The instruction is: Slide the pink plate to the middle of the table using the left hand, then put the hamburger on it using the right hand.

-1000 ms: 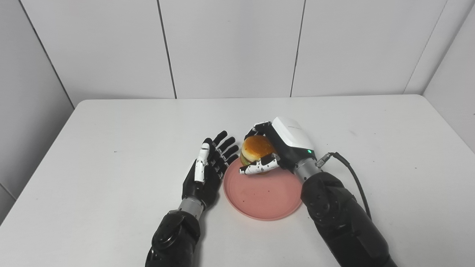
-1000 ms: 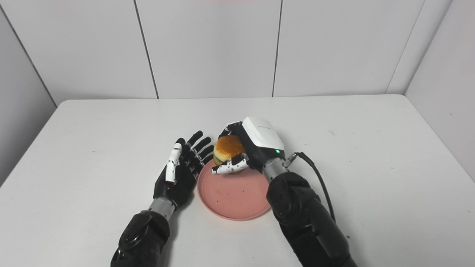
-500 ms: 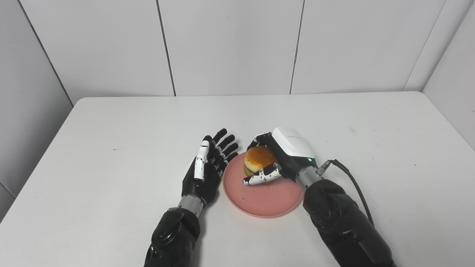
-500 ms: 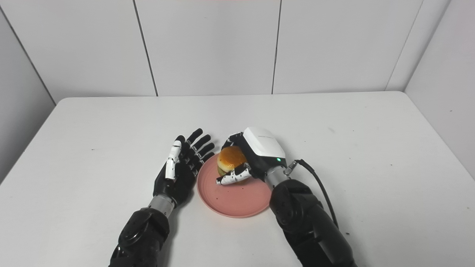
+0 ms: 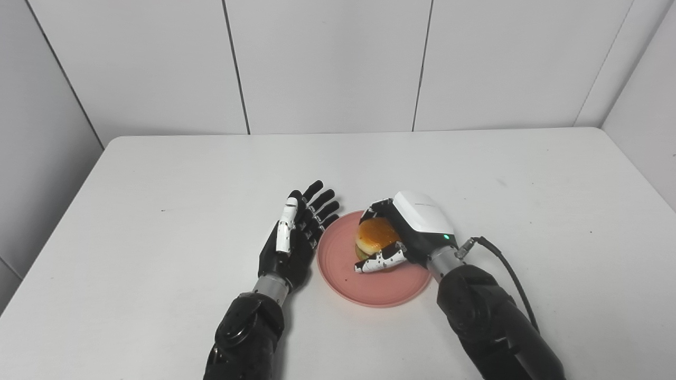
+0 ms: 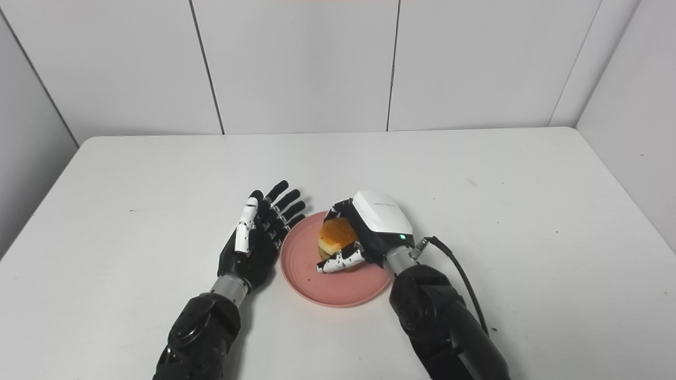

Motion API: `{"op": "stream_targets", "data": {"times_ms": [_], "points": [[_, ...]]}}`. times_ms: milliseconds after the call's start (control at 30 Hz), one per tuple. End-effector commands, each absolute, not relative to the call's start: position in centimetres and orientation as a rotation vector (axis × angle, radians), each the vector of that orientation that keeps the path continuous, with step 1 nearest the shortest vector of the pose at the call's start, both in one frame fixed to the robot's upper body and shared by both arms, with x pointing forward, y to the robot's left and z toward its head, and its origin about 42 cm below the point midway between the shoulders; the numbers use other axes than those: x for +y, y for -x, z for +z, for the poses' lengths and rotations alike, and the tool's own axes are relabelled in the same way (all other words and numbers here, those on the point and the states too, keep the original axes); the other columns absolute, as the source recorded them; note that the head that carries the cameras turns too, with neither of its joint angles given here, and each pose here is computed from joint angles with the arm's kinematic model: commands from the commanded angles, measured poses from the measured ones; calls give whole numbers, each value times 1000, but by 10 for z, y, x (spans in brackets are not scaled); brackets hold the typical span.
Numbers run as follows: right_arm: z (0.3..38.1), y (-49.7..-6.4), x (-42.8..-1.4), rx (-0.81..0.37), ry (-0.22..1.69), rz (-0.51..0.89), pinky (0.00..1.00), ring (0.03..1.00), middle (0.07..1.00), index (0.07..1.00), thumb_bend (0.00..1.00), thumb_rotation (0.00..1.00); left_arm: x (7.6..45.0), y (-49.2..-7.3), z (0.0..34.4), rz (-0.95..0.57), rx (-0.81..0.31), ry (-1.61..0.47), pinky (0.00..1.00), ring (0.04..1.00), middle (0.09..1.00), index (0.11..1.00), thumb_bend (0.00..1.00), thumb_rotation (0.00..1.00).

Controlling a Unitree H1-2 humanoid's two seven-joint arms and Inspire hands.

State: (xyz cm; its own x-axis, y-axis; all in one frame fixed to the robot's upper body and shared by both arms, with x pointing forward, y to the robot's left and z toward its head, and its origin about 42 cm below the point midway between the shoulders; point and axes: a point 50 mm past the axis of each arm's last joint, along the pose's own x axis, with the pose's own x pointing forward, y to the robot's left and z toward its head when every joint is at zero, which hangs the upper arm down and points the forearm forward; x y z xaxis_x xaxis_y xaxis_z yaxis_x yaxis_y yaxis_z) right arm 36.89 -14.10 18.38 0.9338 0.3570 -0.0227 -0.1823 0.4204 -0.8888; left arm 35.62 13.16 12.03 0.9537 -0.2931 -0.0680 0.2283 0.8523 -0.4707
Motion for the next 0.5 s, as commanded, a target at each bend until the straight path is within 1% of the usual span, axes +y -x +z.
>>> {"op": "stream_targets", "data": {"times_ms": [0, 67, 133, 300, 400, 433, 467], "points": [[199, -373, -138, -283, 1097, 317, 270, 358, 445, 489, 505, 134, 136, -350, 105, -254, 218, 463, 883, 877, 877, 877, 376, 1000], [197, -372, -139, -284, 1106, 319, 271, 359, 445, 489, 505, 134, 136, -350, 106, -255, 218, 466, 885, 879, 879, 879, 376, 1000], [195, -371, -139, -285, 1111, 324, 302, 391, 476, 490, 506, 138, 135, -350, 106, -253, 220, 472, 881, 875, 877, 878, 373, 1000], [194, -370, -137, -287, 1108, 328, 300, 390, 489, 491, 509, 155, 135, -351, 105, -253, 222, 470, 878, 874, 875, 874, 372, 1000], [194, -368, -137, -293, 1134, 331, 342, 448, 548, 494, 510, 160, 135, -351, 105, -255, 220, 470, 870, 872, 875, 873, 372, 1000], [195, -368, -136, -294, 1141, 332, 356, 477, 588, 611, 592, 281, 136, -351, 105, -255, 220, 469, 871, 872, 874, 871, 372, 1000], [196, -367, -136, -297, 1148, 333, 363, 492, 610, 660, 624, 332, 136, -351, 105, -256, 220, 466, 872, 872, 873, 870, 371, 1000]]}}
